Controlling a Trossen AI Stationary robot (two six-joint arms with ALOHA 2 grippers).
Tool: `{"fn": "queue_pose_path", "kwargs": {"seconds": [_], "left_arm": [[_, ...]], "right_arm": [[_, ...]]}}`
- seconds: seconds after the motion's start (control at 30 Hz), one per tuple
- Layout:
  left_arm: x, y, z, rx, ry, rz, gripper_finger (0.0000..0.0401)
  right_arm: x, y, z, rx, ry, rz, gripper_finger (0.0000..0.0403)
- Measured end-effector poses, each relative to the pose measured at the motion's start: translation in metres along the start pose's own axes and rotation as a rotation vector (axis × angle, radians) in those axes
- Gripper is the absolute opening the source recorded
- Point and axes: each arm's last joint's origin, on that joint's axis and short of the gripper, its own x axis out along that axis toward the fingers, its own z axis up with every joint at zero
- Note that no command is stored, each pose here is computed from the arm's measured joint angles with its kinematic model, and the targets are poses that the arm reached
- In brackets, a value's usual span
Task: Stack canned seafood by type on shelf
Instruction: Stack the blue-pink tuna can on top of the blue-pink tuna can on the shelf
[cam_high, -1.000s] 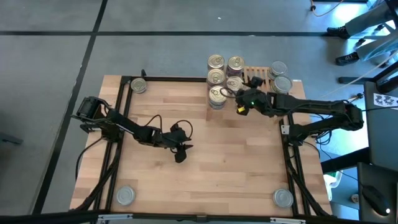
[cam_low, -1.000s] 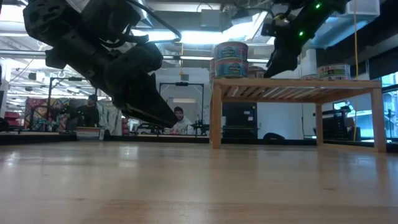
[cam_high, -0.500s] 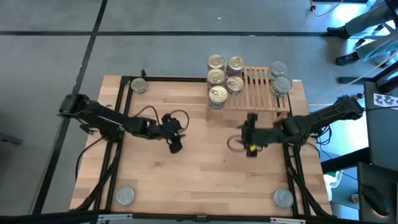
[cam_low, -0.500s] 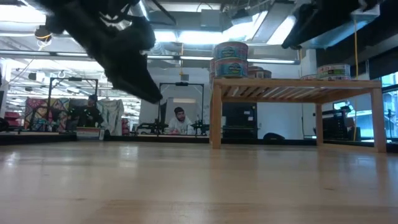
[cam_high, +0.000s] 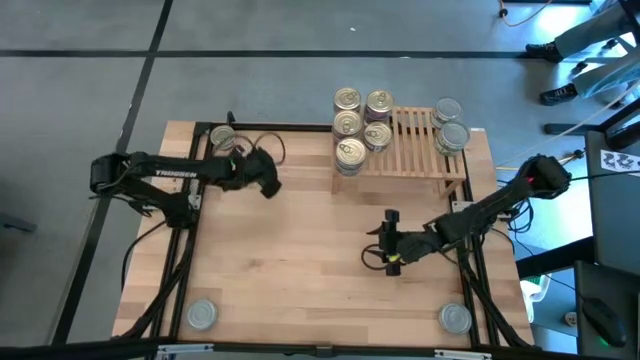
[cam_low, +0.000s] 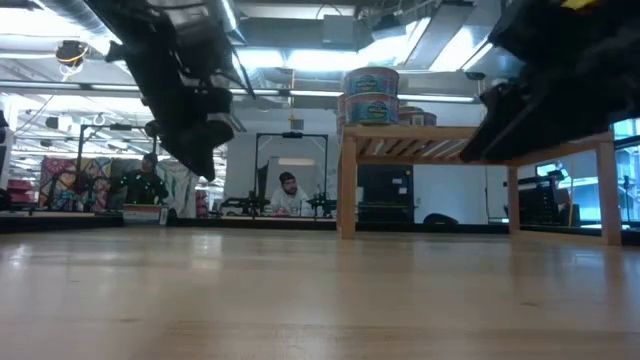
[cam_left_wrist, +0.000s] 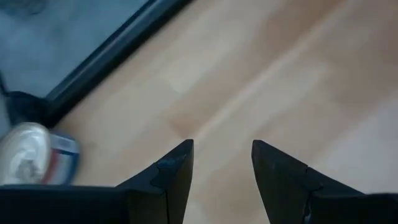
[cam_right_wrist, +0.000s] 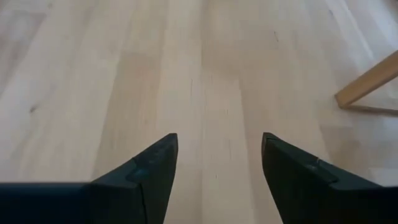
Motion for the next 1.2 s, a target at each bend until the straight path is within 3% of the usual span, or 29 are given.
{"fn": "queue_pose_path", "kwargs": {"seconds": [0.17,0.37,0.73,0.9,1.2], "left_arm": [[0.015,0.035,0.017,-0.07,0.048,0.108,0.0154],[0.03,0.073,0.037,-0.087,0.205,0.26,0.0106],[0.085,0.114,0.046,-0.032,0.531,0.448,0.0024],[0.109,0.126,0.041,-0.016,0.605,0.474,0.0002],[0.135,0.147,0.031,-0.031,0.661,0.476,0.0009]], "right_arm": [[0.018,0.006,-0.008,0.011,-0.01,-0.028,0.0225],[0.038,0.014,-0.016,0.007,-0.004,-0.038,0.0225],[0.05,0.018,-0.023,0.005,0.005,-0.045,0.0225],[0.05,0.019,-0.022,0.011,-0.006,-0.043,0.0225],[0.05,0.019,-0.022,0.012,-0.009,-0.042,0.0225]]}}
